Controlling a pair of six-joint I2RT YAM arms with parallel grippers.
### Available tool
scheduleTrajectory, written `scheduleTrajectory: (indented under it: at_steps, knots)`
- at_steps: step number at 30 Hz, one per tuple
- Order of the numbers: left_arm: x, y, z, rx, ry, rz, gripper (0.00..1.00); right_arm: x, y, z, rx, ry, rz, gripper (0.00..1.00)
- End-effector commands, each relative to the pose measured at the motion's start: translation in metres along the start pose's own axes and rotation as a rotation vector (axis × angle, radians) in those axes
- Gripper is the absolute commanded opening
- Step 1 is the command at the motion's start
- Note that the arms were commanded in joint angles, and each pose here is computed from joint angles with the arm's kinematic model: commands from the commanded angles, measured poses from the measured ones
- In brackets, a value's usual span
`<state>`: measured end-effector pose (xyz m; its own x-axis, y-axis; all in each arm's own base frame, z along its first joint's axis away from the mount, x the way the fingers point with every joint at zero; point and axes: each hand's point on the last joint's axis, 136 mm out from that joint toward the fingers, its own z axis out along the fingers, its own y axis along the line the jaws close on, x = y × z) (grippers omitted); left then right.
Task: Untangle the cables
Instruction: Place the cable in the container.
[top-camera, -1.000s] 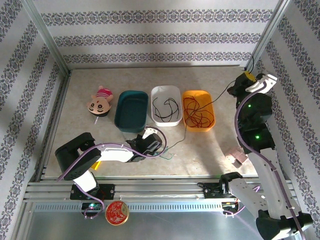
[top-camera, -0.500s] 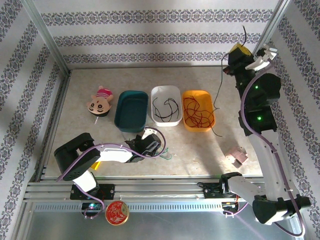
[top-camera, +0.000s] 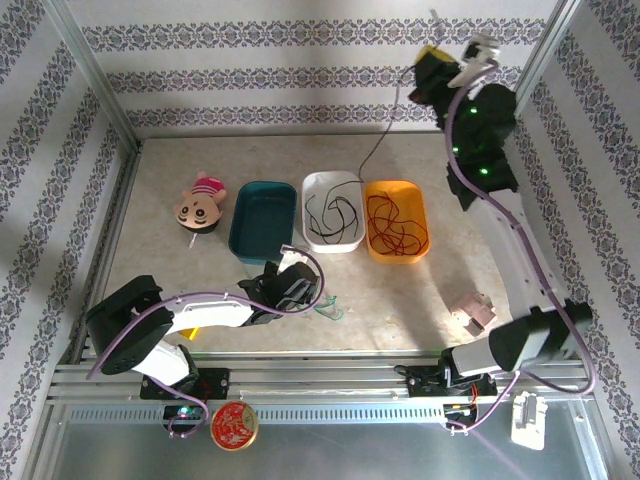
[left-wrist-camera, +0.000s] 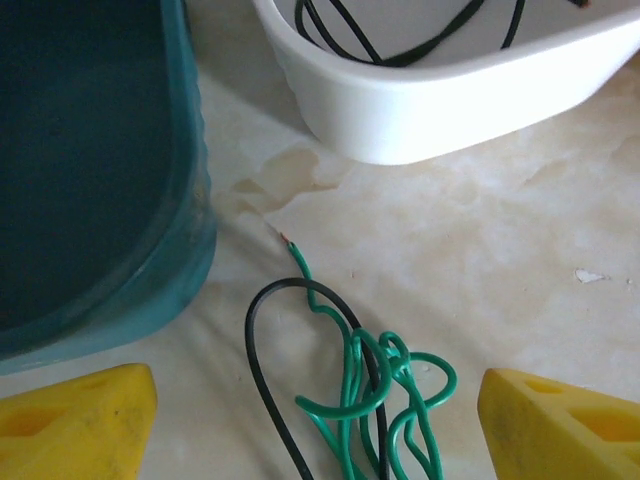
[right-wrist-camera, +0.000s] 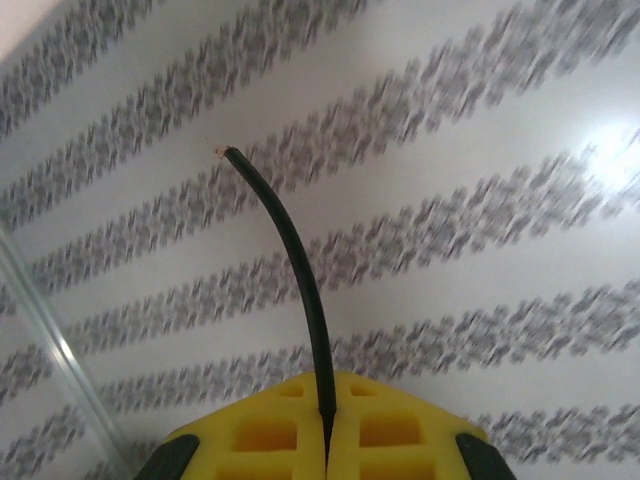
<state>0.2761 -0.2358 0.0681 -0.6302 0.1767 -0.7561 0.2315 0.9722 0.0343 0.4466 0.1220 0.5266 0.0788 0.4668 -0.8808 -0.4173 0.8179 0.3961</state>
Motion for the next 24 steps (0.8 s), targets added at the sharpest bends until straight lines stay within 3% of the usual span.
scheduleTrajectory:
  at_steps: [1,6,11,17,24]
  knots:
    - [0.002,0.019,-0.003,-0.067,-0.004,-0.032,0.87,0.042,0.016,0.010,-0.069,0.109,0.000,0.00]
    - [0.005,0.026,-0.004,-0.091,-0.002,-0.052,0.88,0.175,-0.009,0.002,0.040,0.420,-0.107,0.00]
    - [0.008,0.030,-0.004,-0.102,0.003,-0.057,0.89,0.296,-0.046,-0.032,0.147,0.739,-0.063,0.00]
    - [0.008,0.030,-0.004,-0.101,0.005,-0.055,0.89,0.366,-0.071,-0.048,0.211,0.907,0.004,0.00]
    - [0.005,0.029,-0.007,-0.094,0.004,-0.053,0.89,0.415,-0.079,-0.038,0.219,1.008,0.041,0.00]
